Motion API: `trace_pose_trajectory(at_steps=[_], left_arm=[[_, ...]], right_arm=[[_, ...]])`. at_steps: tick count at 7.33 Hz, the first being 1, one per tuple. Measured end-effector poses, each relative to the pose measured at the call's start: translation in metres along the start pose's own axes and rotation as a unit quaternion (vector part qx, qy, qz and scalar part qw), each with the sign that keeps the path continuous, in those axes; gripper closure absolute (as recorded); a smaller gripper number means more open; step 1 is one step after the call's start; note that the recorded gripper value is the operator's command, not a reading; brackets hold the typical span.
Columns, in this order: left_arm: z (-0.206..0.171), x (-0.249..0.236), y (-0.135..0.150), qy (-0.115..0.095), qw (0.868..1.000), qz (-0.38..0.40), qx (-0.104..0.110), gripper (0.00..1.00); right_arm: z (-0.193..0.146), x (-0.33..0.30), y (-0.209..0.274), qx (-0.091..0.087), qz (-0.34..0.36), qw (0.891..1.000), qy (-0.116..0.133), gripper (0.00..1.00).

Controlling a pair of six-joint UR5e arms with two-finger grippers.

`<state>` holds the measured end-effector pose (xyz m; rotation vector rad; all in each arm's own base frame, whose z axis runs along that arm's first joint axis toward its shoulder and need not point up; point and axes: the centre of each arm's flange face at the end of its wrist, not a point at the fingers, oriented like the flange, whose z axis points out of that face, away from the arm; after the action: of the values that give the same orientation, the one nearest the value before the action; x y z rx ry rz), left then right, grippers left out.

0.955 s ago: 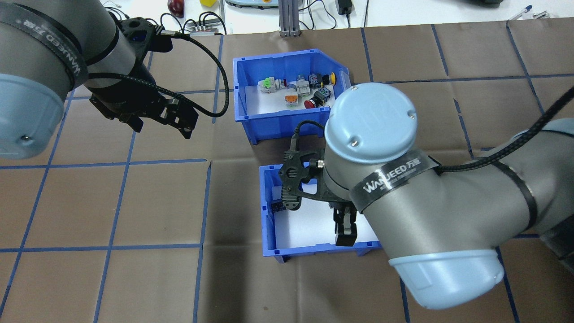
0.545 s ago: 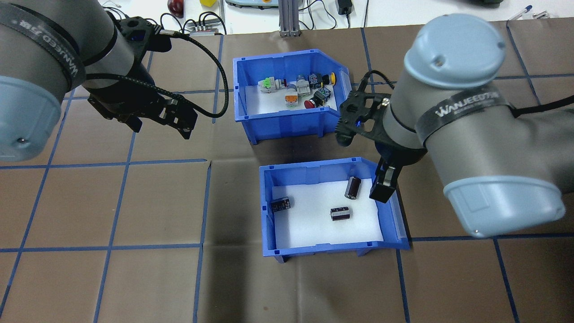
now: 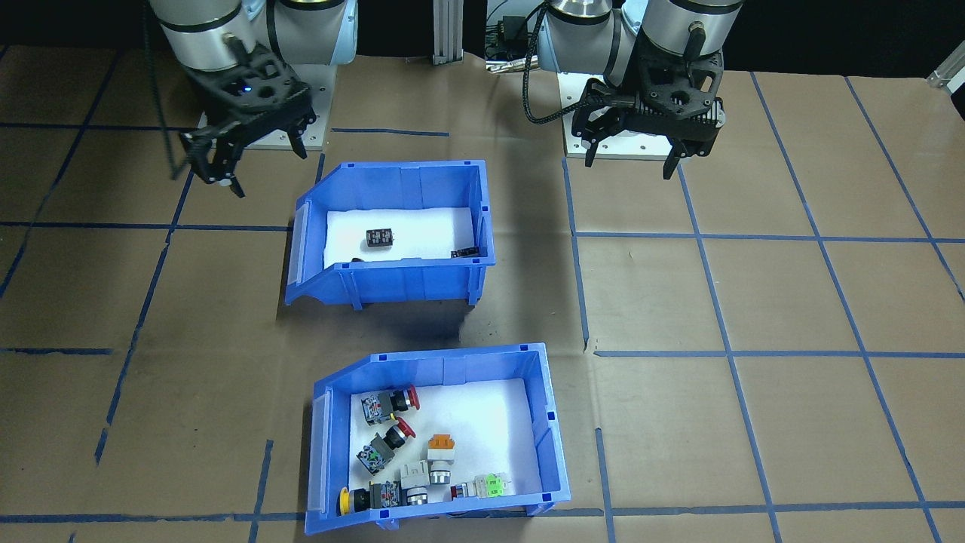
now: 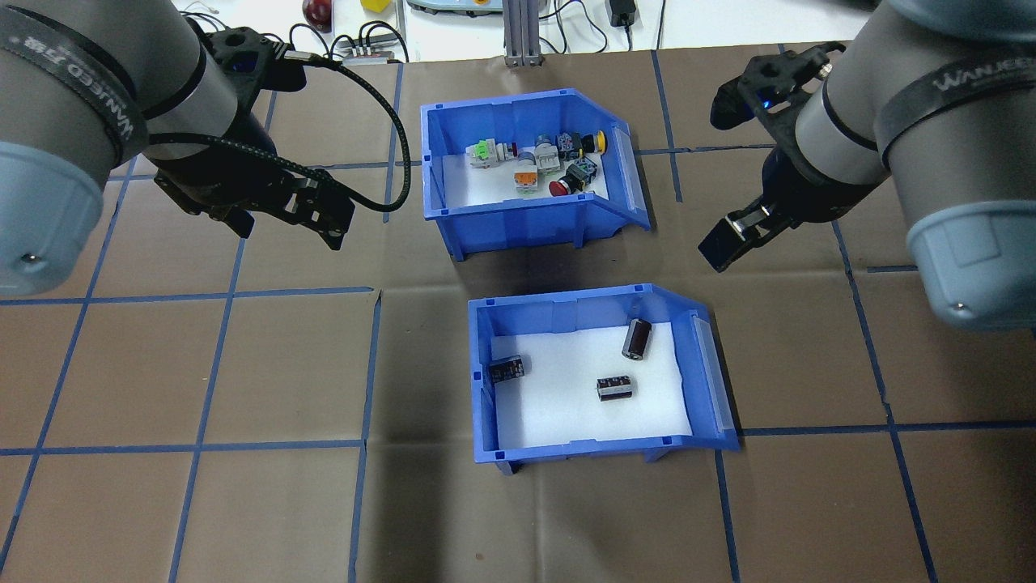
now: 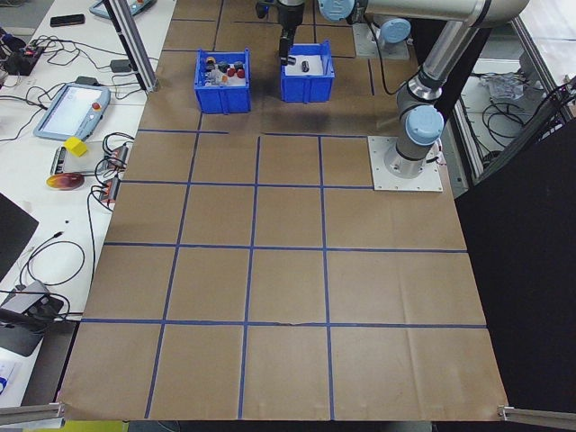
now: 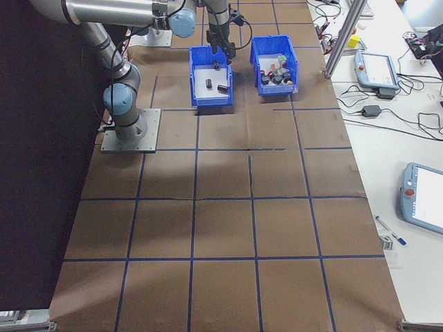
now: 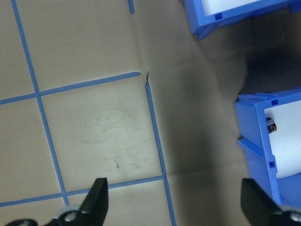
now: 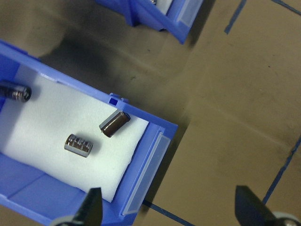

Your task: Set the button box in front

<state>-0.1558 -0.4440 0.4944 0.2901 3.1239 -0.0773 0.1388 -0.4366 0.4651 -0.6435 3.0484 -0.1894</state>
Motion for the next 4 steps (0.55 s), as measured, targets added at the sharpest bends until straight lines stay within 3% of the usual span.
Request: trace_pose_trajectory(at_steps=[2,4], left_arm=[[0.000,0.000,0.000,0.000,1.000,0.000,0.000,0.01],[0.000,0.000,0.000,0.000,1.000,0.000,0.000,0.01]], right_arm=[[-0.016,0.016,-0.029,-0.003,0.069,0.998,0.003,0.00],[-0.017,0.026,-0.047,-0.027,0.130,0.991,-0.001,0.00]])
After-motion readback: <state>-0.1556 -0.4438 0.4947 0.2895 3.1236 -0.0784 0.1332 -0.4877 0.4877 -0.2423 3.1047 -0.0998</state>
